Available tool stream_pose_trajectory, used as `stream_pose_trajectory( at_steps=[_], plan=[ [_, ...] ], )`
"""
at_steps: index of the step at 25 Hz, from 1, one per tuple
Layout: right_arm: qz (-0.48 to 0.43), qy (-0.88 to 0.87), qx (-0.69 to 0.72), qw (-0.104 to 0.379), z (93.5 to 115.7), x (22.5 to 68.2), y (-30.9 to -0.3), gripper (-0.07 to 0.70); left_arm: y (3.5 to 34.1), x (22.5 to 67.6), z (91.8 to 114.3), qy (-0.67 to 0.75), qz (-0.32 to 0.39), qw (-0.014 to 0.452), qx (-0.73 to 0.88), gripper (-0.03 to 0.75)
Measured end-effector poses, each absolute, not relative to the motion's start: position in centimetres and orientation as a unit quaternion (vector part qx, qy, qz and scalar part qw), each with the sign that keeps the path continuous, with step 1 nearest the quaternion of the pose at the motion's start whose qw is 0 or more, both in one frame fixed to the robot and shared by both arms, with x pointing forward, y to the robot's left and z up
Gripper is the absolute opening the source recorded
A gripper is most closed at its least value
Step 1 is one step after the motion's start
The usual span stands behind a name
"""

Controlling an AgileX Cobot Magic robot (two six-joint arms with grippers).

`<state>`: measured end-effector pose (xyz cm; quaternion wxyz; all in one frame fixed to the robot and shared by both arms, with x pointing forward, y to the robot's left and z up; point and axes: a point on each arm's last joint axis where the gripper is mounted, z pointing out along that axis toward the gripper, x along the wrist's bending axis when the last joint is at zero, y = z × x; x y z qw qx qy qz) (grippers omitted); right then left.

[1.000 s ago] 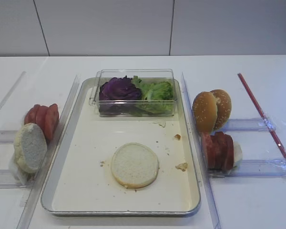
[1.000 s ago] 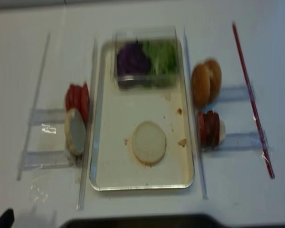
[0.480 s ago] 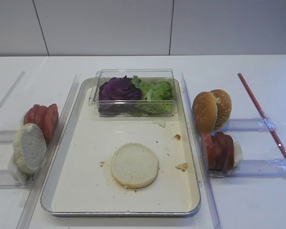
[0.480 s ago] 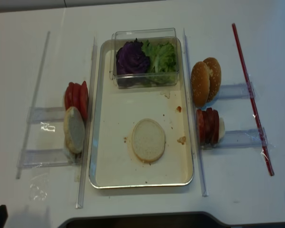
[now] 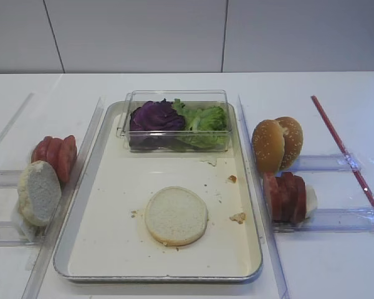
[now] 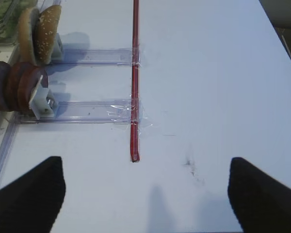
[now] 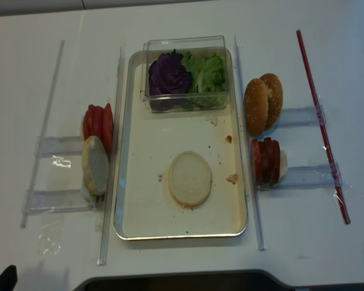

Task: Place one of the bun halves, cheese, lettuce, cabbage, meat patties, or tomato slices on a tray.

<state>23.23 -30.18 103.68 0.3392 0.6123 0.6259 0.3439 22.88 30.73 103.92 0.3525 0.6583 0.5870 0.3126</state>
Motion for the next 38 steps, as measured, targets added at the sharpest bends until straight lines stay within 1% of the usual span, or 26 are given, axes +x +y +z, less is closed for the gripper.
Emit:
stream_pose_trajectory(
  at_steps=[6, 12, 25, 27, 30, 32, 34, 38],
  plan=[
    [0.344, 0.626, 0.612, 0.339, 103.68, 23.23, -30.18, 0.699, 30.72, 22.88, 103.92, 0.589, 0.314, 0.351, 0.656, 0.377],
    [0.344, 0.626, 0.612, 0.339, 103.68, 23.23, -30.18, 0.699, 30.62, 22.82, 103.92, 0.616, 0.328, 0.338, 0.631, 0.377],
    [0.344, 0.625, 0.614, 0.338, 103.66, 23.22, -30.18, 0.699, 30.61, 22.82, 103.92, 0.619, 0.329, 0.337, 0.628, 0.385],
    [0.344, 0.625, 0.614, 0.338, 103.66, 23.22, -30.18, 0.699, 30.61, 22.82, 103.92, 0.619, 0.329, 0.337, 0.628, 0.441],
    [0.344, 0.625, 0.614, 0.338, 103.66, 23.22, -30.18, 0.699, 30.61, 22.82, 103.92, 0.619, 0.329, 0.337, 0.628, 0.565],
    [0.344, 0.625, 0.614, 0.338, 103.66, 23.22, -30.18, 0.699, 30.61, 22.82, 103.92, 0.619, 0.329, 0.337, 0.628, 0.614],
    [0.345, 0.625, 0.614, 0.337, 103.66, 23.22, -30.16, 0.699, 30.61, 22.82, 103.92, 0.619, 0.329, 0.337, 0.628, 0.635],
    [0.345, 0.625, 0.614, 0.337, 103.66, 23.22, -30.16, 0.699, 30.61, 22.82, 103.92, 0.619, 0.329, 0.337, 0.628, 0.645]
  ],
)
